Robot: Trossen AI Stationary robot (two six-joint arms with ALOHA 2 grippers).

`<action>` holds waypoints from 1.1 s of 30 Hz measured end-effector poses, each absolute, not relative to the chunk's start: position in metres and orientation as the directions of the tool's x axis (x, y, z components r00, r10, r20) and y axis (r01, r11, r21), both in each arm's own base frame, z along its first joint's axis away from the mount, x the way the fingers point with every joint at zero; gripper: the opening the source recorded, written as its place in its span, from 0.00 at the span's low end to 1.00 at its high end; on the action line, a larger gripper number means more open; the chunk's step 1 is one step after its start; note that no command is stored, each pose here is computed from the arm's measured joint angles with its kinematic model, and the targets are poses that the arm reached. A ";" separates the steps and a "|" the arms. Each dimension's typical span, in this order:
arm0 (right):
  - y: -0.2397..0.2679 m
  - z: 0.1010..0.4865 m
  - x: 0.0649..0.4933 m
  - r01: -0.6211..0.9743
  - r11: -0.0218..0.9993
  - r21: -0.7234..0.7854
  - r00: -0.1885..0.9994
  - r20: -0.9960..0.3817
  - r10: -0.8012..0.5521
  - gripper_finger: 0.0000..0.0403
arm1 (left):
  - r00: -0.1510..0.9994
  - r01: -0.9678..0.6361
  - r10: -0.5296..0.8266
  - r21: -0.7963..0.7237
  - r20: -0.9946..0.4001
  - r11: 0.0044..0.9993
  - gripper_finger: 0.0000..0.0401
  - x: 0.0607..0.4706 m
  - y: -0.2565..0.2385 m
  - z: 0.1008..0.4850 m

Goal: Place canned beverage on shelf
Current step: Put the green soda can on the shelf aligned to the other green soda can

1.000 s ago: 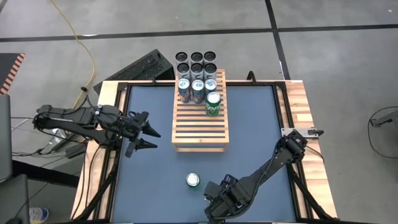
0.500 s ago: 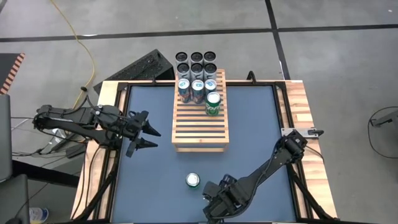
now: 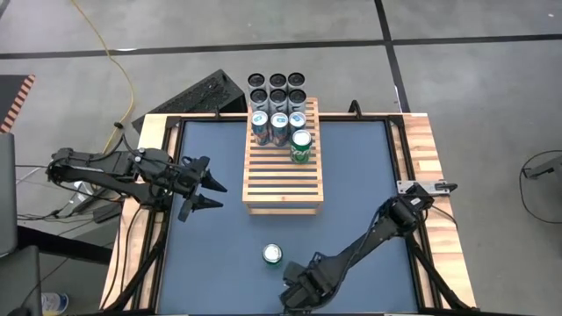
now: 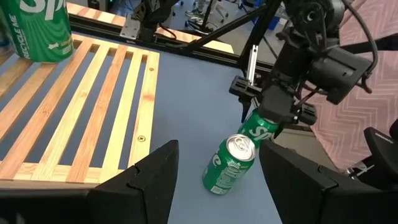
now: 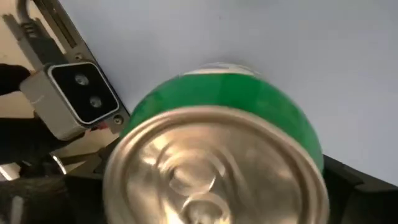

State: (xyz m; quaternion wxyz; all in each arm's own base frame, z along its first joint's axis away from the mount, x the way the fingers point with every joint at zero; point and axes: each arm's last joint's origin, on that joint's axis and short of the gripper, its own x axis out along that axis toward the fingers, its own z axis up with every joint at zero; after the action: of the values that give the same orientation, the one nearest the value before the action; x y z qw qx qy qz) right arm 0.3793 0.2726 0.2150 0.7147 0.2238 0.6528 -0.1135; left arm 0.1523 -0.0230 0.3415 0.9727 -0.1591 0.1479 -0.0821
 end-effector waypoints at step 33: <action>0.259 0.244 0.378 0.488 0.868 0.094 0.150 -0.988 0.023 0.64 | 0.945 0.101 -0.195 -0.335 -0.262 0.937 0.53 0.152 -0.023 0.341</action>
State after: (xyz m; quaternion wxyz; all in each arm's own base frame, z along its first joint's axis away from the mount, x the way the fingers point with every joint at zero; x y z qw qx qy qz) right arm 0.3781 0.2595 0.2439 0.7308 0.2019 0.6323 -0.1592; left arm 0.1523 -0.0226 0.3415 0.9730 -0.1604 0.1472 -0.0761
